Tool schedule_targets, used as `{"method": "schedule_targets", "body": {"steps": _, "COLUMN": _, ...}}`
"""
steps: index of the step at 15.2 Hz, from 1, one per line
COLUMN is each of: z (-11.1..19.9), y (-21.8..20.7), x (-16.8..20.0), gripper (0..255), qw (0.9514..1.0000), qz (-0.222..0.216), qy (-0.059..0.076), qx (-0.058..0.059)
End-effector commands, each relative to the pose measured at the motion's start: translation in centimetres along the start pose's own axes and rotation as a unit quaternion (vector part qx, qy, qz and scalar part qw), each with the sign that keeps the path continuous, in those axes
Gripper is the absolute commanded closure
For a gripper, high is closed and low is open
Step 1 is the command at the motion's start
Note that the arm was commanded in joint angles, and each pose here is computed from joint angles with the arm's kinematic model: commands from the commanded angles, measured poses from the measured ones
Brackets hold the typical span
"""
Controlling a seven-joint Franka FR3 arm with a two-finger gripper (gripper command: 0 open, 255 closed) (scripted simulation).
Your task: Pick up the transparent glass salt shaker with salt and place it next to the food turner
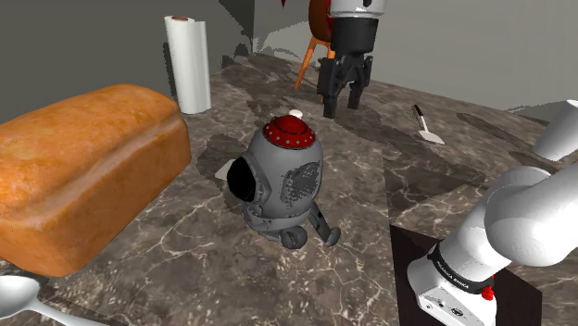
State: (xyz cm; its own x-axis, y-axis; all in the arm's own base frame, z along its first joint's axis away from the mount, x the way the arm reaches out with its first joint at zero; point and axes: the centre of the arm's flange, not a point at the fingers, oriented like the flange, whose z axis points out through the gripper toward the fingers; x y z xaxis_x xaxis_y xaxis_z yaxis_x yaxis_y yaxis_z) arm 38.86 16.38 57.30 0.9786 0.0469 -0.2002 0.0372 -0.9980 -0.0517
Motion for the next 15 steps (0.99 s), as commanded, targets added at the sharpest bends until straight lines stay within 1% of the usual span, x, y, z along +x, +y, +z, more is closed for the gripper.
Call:
{"method": "schedule_targets", "body": {"steps": 1, "z": -0.5, "y": -2.0, "x": 2.1, "gripper": 0, "qw": 1.0000, "qz": 0.005, "qy": -0.003, "qx": 0.002}}
{"method": "schedule_targets", "body": {"steps": 5, "z": -1.4, "y": -5.8, "x": 5.7, "gripper": 0, "qw": 0.9998, "qz": 0.015, "qy": -0.007, "qx": 0.006}}
{"method": "schedule_targets", "body": {"steps": 6, "z": -1.4, "y": -6.2, "x": 6.1, "gripper": 0, "qw": 0.9998, "qz": 0.016, "qy": -0.008, "qx": 0.007}}
{"method": "schedule_targets", "body": {"steps": 13, "z": 2.6, "y": -6.2, "x": 6.0, "gripper": 0, "qw": 0.9998, "qz": 0.016, "qy": -0.008, "qx": 0.007}}
{"method": "schedule_targets", "body": {"steps": 15, "z": 2.6, "y": -6.2, "x": 6.0, "gripper": 0, "qw": 0.9998, "qz": 0.016, "qy": -0.008, "qx": 0.007}}
